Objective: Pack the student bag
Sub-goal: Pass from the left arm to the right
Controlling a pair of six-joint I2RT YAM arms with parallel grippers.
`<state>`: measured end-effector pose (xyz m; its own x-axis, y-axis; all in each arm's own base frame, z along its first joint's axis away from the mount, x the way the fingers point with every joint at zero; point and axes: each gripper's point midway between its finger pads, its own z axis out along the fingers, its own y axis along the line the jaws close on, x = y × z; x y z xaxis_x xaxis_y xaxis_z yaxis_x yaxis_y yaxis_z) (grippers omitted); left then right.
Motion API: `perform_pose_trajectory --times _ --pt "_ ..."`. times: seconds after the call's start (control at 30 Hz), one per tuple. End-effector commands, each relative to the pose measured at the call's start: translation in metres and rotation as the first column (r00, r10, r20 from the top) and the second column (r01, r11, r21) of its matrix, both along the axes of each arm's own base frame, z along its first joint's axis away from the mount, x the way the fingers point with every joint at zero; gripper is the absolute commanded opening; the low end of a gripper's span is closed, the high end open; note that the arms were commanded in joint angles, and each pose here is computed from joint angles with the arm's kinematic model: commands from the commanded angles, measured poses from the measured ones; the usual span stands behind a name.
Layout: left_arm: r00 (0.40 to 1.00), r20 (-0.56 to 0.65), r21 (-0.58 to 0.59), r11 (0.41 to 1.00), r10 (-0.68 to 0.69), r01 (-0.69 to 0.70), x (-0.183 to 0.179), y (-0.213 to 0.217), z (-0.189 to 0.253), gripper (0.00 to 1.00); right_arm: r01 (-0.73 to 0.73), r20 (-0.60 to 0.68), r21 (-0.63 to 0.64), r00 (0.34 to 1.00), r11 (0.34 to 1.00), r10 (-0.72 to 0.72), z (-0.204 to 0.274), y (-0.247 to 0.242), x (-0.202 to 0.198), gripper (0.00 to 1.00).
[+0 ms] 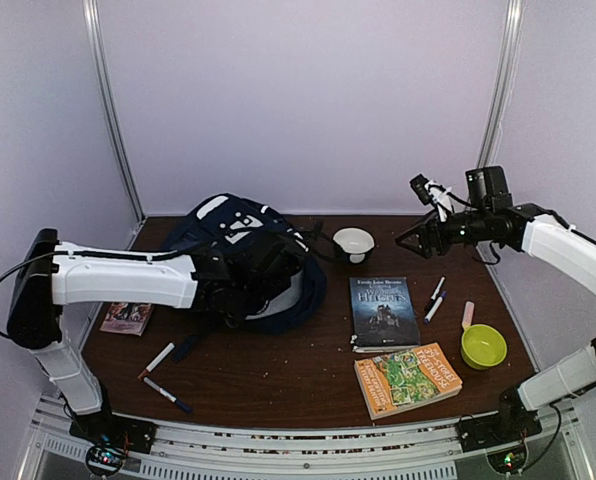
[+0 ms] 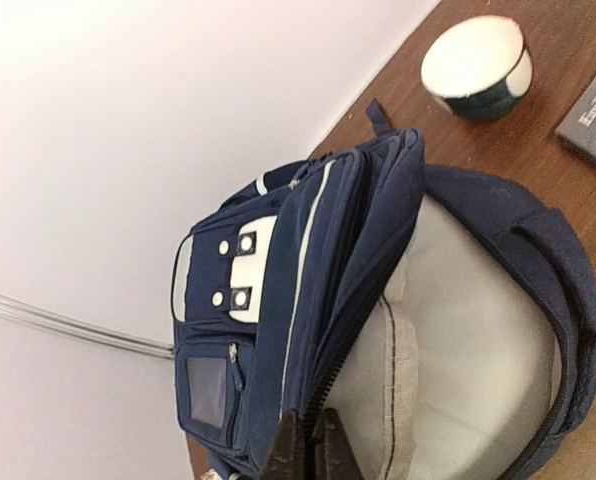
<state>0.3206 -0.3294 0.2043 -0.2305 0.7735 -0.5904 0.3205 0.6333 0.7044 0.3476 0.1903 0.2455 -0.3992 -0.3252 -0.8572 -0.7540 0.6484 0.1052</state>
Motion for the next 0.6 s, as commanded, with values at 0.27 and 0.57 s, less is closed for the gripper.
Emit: perform_pose_trajectory --times 0.27,0.57 --pt "0.944 0.002 -0.415 0.859 -0.33 0.3 -0.04 -0.032 0.089 0.0 -0.447 0.177 -0.166 0.864 0.879 0.472 0.032 0.105 -0.021 0.65" --pt "0.959 0.029 -0.499 0.828 -0.282 0.258 -0.041 -0.003 0.097 0.0 -0.575 0.199 -0.24 0.76 0.782 0.619 0.023 0.183 -0.015 0.67"
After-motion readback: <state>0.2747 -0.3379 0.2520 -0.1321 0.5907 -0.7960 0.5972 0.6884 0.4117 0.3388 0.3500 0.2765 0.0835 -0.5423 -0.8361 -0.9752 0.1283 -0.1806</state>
